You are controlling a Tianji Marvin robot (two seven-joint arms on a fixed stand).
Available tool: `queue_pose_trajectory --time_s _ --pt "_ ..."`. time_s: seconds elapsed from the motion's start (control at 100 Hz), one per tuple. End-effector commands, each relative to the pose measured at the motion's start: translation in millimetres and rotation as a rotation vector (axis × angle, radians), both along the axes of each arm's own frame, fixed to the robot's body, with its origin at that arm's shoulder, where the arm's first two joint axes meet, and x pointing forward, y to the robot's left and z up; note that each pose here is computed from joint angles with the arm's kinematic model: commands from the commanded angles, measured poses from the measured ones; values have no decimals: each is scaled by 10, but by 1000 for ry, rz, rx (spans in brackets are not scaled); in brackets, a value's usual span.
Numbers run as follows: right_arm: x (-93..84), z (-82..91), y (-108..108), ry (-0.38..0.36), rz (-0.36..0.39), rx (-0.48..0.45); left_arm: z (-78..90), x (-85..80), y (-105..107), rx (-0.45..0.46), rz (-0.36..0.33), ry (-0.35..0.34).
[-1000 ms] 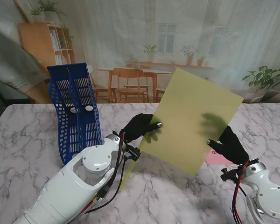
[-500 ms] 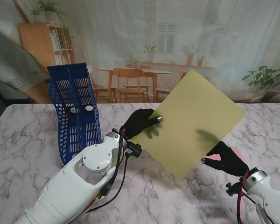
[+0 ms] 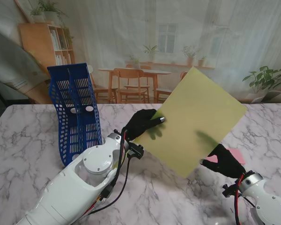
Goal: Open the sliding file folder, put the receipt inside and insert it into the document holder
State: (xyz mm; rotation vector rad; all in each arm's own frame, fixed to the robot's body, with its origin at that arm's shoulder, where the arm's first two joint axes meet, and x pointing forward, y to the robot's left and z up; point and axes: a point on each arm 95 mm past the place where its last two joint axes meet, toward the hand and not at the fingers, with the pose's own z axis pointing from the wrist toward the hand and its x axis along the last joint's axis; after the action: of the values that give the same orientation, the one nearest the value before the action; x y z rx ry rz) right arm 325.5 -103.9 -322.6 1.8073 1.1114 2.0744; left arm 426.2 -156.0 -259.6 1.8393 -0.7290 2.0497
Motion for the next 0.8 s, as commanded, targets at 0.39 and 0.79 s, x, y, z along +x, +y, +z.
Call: queue_pose_trajectory --time_s 0.39,0.79 --pt "-64 -3 -18 37 42 18 -49 14 -37 25 0 0" --pt "-39 -2 33 29 11 87 -90 -8 -51 31 -17 7"
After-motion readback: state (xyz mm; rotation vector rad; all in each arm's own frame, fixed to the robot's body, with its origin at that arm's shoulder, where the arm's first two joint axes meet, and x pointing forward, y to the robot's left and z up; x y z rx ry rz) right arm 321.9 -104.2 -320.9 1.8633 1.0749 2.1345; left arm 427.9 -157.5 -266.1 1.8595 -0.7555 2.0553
